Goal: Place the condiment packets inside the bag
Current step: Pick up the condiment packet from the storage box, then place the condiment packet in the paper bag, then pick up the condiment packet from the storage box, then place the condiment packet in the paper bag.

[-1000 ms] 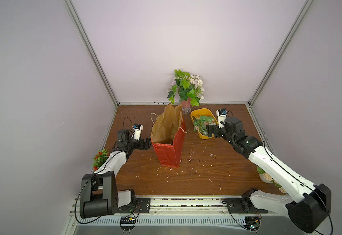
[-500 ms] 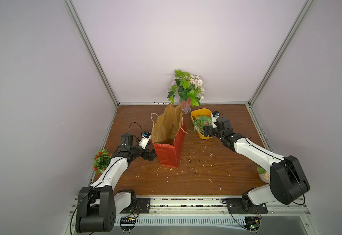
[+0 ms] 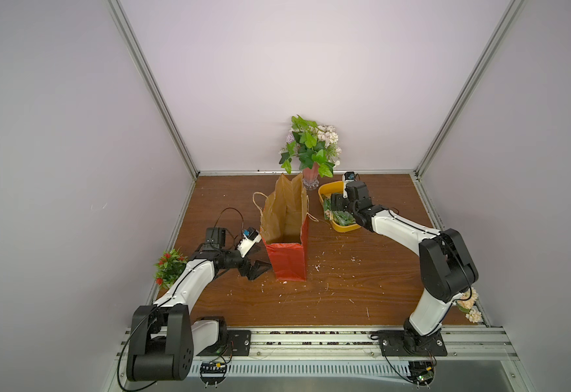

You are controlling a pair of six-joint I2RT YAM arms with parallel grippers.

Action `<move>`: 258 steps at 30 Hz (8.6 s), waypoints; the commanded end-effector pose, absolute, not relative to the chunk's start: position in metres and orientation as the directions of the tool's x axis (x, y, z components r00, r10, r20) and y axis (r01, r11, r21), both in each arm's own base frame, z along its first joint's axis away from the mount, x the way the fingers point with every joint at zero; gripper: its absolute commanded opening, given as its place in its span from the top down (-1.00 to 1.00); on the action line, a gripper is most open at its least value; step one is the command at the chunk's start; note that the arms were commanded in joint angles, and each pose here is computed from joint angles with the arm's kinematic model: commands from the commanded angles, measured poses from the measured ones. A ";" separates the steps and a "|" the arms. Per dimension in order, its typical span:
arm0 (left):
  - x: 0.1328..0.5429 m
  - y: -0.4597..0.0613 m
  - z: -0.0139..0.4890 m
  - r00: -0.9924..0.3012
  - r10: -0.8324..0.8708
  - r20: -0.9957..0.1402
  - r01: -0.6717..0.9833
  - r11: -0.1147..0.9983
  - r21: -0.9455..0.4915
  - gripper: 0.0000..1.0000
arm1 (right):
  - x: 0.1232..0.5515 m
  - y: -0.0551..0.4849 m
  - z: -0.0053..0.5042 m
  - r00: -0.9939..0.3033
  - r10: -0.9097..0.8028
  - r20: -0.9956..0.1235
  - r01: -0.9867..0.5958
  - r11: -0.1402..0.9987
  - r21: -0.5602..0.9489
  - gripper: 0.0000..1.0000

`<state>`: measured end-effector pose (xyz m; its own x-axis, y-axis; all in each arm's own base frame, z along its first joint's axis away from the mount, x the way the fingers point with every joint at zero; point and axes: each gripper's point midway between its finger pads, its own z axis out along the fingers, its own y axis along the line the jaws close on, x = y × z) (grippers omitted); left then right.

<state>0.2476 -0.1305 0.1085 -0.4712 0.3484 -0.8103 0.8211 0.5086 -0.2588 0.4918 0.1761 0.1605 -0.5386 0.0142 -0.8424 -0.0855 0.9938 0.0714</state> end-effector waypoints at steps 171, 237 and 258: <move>0.326 -0.051 0.107 -0.426 0.116 -0.897 0.458 0.883 -0.103 -1.00 | 0.512 0.139 0.161 -0.444 0.750 -0.490 0.084 0.580 0.810 -0.63; 0.288 -0.088 0.138 -0.322 0.128 -0.938 0.634 0.765 -0.113 -1.00 | 0.312 0.244 0.448 -0.283 0.388 -0.877 -0.541 0.691 0.480 1.00; 0.262 -0.136 0.132 -0.285 0.217 -0.934 0.765 0.638 -0.085 -0.99 | 0.305 0.358 0.428 -0.376 0.140 -0.916 -0.662 0.652 0.371 1.00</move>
<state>0.2716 -0.1286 0.1345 -0.2961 0.2012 -0.9337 0.7308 0.6771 -0.0859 0.3091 0.3642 0.3951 -0.4438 0.1123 -0.8891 -0.6330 0.6629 0.3997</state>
